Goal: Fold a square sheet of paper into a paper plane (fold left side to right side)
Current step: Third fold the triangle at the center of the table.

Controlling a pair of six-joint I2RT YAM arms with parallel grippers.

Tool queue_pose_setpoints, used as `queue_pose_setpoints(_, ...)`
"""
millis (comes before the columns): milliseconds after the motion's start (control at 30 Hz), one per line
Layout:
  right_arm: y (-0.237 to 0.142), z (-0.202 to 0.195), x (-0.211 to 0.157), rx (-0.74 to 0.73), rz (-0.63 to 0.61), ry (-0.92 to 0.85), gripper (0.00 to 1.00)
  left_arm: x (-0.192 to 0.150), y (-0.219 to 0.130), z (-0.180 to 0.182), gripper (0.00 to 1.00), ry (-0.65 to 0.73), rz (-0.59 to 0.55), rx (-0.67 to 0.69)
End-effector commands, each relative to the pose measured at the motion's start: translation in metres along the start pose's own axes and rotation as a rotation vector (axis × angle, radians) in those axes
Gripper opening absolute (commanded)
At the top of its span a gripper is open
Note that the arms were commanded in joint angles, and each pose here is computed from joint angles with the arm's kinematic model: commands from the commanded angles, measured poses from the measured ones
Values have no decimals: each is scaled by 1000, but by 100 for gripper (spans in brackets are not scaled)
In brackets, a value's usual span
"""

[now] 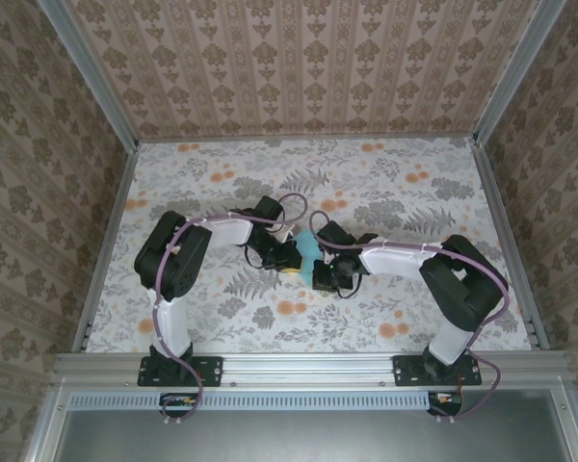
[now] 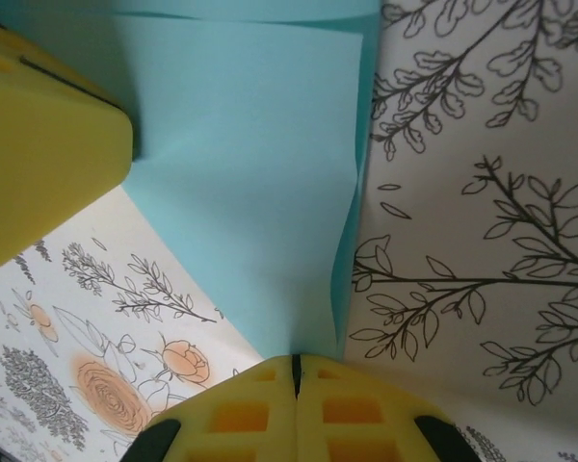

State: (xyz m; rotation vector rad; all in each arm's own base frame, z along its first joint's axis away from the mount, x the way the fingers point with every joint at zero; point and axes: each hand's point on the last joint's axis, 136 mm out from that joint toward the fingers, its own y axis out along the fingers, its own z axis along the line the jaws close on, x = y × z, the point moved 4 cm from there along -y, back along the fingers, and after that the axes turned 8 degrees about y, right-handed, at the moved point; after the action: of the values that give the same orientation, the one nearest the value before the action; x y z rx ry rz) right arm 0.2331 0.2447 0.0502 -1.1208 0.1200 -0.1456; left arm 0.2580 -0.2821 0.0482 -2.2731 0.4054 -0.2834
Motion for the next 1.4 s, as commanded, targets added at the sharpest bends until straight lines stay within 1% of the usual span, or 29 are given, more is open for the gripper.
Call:
queue_pose_setpoints(0, 15, -23, -10, -88, 56, 43, 5, -4, -6, 10, 14, -14, -7, 99)
queue_pose_setpoints(133, 19, -38, -19, -139, 88, 61, 4, 2, -22, -4, 17, 34, -74, 87)
queue_pose_setpoints(233, 19, -45, -22, -171, 97, 61, 0, 2, -33, -14, 17, 71, -116, 78)
queue_pose_setpoints(333, 19, -49, -23, -194, 98, 57, 0, -1, -39, -25, 15, 109, -132, 40)
queue_pose_setpoints(467, 17, -49, -22, -208, 98, 48, 0, -12, -31, -37, 14, 142, -101, -43)
queue_pose_setpoints(633, 18, -49, -22, -213, 103, 43, 0, -19, -12, -42, 13, 159, -45, -71)
queue_pose_setpoints(900, 19, -49, -23, -219, 110, 37, 0, -20, 5, -34, 11, 160, 2, -55)
queue_pose_setpoints(1367, 20, -48, -23, -236, 122, 25, 0, -19, 13, -23, 10, 154, 22, -9)
